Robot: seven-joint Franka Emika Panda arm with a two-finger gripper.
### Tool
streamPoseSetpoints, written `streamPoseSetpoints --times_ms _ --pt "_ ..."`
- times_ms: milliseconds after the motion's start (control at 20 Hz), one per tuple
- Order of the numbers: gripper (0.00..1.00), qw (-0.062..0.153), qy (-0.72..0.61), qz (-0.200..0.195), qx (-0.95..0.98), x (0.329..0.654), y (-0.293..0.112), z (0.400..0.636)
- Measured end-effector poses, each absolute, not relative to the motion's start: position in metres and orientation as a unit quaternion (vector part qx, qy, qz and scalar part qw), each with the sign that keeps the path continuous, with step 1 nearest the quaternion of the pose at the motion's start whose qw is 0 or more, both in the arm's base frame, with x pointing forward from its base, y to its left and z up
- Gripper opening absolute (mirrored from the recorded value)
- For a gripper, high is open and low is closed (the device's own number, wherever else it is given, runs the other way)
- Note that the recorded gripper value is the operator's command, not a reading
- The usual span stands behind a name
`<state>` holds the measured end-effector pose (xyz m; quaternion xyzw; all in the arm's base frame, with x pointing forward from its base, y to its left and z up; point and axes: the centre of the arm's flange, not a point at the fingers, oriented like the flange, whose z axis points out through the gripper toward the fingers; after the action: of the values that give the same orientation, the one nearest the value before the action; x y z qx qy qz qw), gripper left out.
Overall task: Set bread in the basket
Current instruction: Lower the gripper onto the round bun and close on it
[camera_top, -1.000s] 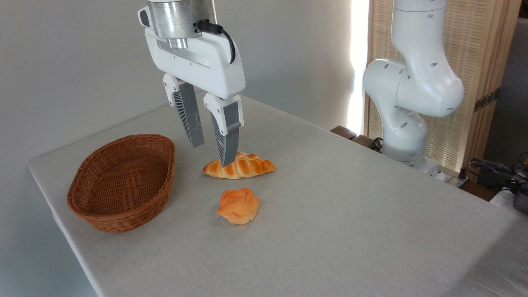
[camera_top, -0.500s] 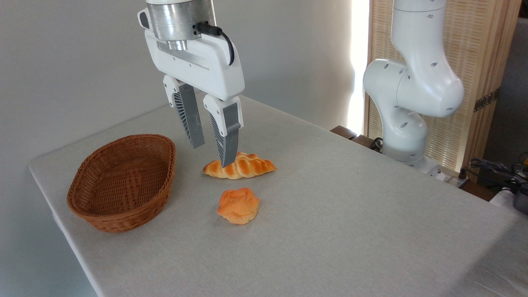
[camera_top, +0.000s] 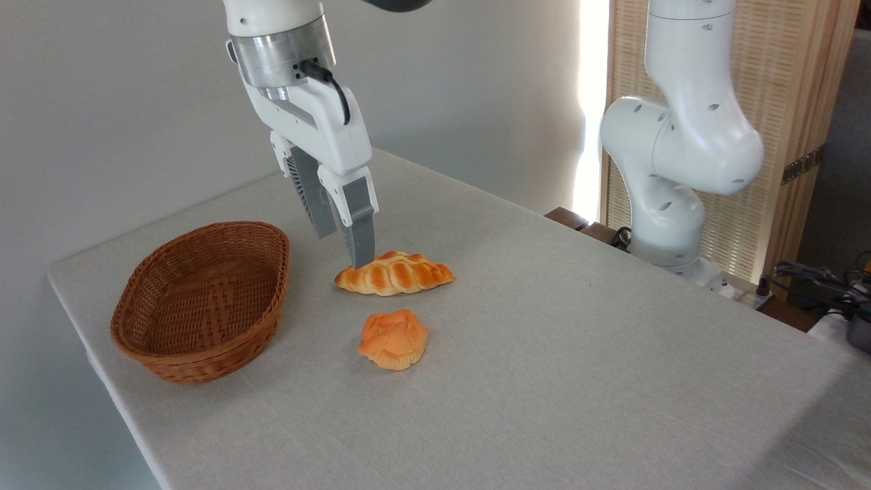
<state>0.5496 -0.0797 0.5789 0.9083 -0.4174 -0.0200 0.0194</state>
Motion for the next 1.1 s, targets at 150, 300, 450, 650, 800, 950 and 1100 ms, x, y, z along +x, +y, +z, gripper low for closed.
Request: streamPoseSetpoints --times_ms 150,300,450,650,800,950,1100 --pt "1.0 0.022 -0.432 -0.032 0.901 0.543 -0.078 0.557" --pt "1.0 0.007 -0.444 0.005 0.896 0.53 -0.079 0.524" --pt "1.0 0.004 -0.456 0.008 0.89 0.511 -0.089 0.491" --pt "1.0 -0.01 -0.47 -0.013 0.882 0.498 -0.092 0.456" --pt "1.0 -0.021 -0.481 -0.015 0.876 0.494 -0.097 0.439" --pt "0.98 -0.032 -0.49 -0.016 0.871 0.489 -0.098 0.422" --pt "0.44 -0.034 -0.492 -0.02 0.869 0.488 -0.097 0.417"
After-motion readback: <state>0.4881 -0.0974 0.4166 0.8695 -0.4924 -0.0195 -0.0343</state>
